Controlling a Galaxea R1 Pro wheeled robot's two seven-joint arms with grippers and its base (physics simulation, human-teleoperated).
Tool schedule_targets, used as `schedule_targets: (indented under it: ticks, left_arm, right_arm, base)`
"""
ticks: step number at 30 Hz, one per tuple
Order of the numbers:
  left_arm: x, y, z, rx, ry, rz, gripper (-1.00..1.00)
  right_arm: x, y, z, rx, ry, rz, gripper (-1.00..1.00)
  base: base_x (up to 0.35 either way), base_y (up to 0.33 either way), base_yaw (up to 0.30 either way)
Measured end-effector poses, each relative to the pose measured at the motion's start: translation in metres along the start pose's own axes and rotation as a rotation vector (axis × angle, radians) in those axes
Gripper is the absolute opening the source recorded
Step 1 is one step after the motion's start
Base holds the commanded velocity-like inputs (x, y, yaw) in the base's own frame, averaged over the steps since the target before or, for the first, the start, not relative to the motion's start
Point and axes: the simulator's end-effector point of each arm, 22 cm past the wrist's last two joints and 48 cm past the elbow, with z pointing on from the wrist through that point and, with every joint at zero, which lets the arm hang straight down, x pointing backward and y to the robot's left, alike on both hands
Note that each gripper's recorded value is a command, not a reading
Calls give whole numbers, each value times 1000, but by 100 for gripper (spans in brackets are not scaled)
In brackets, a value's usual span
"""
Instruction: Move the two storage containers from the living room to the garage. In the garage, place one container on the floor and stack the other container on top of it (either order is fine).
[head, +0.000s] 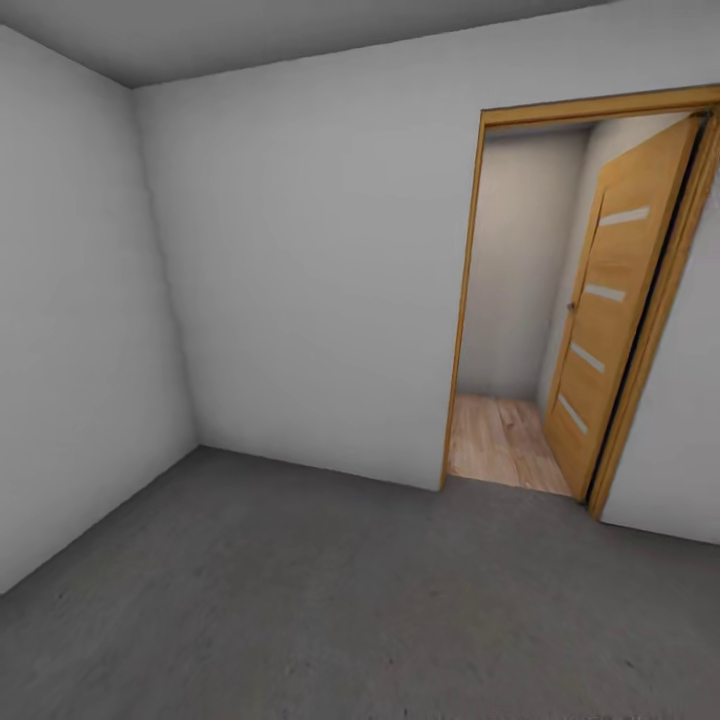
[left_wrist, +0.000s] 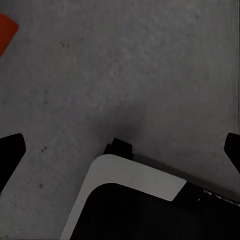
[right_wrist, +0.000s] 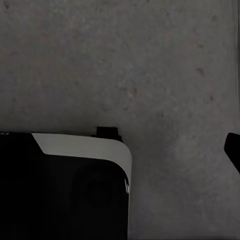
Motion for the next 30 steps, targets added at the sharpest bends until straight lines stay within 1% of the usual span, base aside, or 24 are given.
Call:
schedule_targets:
  ticks: [23,30]
  left_arm:
    - [-4,-1,-1,4,-10,-2,100]
    - [-4,-1,-1,4,-11,-3,100]
  right_arm:
    - [-4,1,0,0,-10,1,100]
    - [-3,0,0,0,-5,0,100]
  base:
    - [0,0,-281]
    - [0,0,-288]
